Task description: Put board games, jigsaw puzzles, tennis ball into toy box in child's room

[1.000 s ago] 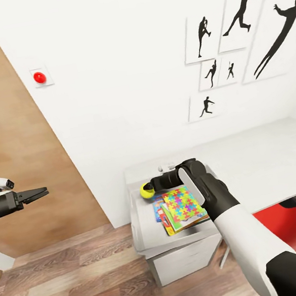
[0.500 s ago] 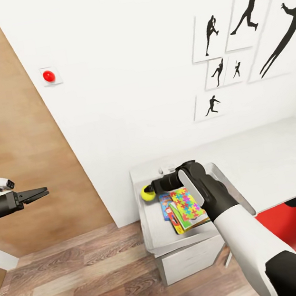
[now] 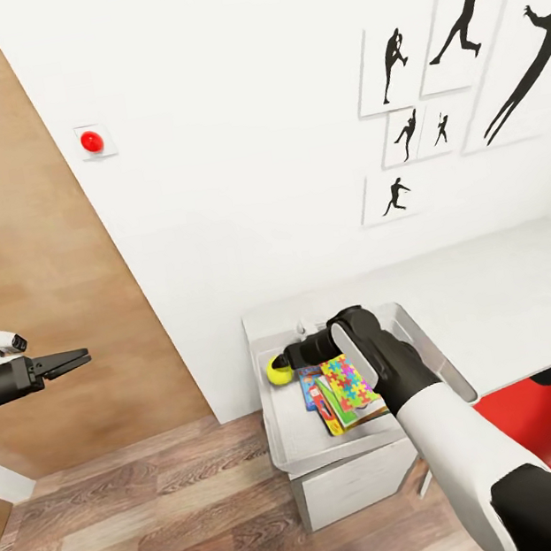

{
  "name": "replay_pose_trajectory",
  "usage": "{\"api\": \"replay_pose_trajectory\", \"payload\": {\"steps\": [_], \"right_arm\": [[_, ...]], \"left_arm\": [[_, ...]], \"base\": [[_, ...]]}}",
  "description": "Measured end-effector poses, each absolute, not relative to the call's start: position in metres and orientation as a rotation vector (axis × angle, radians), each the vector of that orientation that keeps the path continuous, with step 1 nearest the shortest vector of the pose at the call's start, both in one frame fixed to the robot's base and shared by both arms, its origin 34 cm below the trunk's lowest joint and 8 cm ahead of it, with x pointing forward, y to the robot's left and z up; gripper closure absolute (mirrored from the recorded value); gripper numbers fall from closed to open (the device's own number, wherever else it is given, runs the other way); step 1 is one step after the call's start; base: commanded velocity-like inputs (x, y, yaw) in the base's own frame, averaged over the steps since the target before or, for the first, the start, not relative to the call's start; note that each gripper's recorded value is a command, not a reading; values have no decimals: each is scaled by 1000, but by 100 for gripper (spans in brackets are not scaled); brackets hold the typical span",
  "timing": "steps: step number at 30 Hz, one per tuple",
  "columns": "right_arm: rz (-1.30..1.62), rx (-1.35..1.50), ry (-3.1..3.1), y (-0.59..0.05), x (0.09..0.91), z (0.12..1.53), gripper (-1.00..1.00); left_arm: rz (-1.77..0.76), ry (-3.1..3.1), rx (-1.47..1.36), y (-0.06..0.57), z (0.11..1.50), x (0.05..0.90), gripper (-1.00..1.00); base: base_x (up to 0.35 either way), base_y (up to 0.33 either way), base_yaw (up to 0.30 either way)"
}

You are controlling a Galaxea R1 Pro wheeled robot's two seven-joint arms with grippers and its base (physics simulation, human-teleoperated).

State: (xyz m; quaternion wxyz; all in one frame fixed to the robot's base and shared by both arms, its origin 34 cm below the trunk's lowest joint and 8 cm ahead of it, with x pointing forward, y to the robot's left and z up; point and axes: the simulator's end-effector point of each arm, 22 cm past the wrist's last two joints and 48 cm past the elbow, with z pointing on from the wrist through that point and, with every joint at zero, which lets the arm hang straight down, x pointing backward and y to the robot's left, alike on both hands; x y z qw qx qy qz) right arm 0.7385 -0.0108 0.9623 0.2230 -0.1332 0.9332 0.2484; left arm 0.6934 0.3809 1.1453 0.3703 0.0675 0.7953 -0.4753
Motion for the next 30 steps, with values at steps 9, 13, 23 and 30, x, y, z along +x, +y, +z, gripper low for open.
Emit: {"api": "replay_pose_trajectory", "payload": {"steps": [9, 13, 23, 30], "right_arm": [[684, -366, 2595, -12, 736, 956, 100], [684, -366, 2596, -12, 735, 955, 100], [684, -366, 2597, -12, 735, 955, 100], [684, -366, 2597, -12, 735, 955, 100]], "left_arm": [[-1219, 2040, 174, 381, 1145, 693, -100], [-1219, 2040, 173, 381, 1145, 693, -100], [-1219, 2040, 175, 381, 1145, 693, -100], [-1219, 2040, 174, 381, 1145, 693, -100]], "base": [[0, 0, 0], [0, 0, 0], [0, 0, 0], [0, 0, 0]]}}
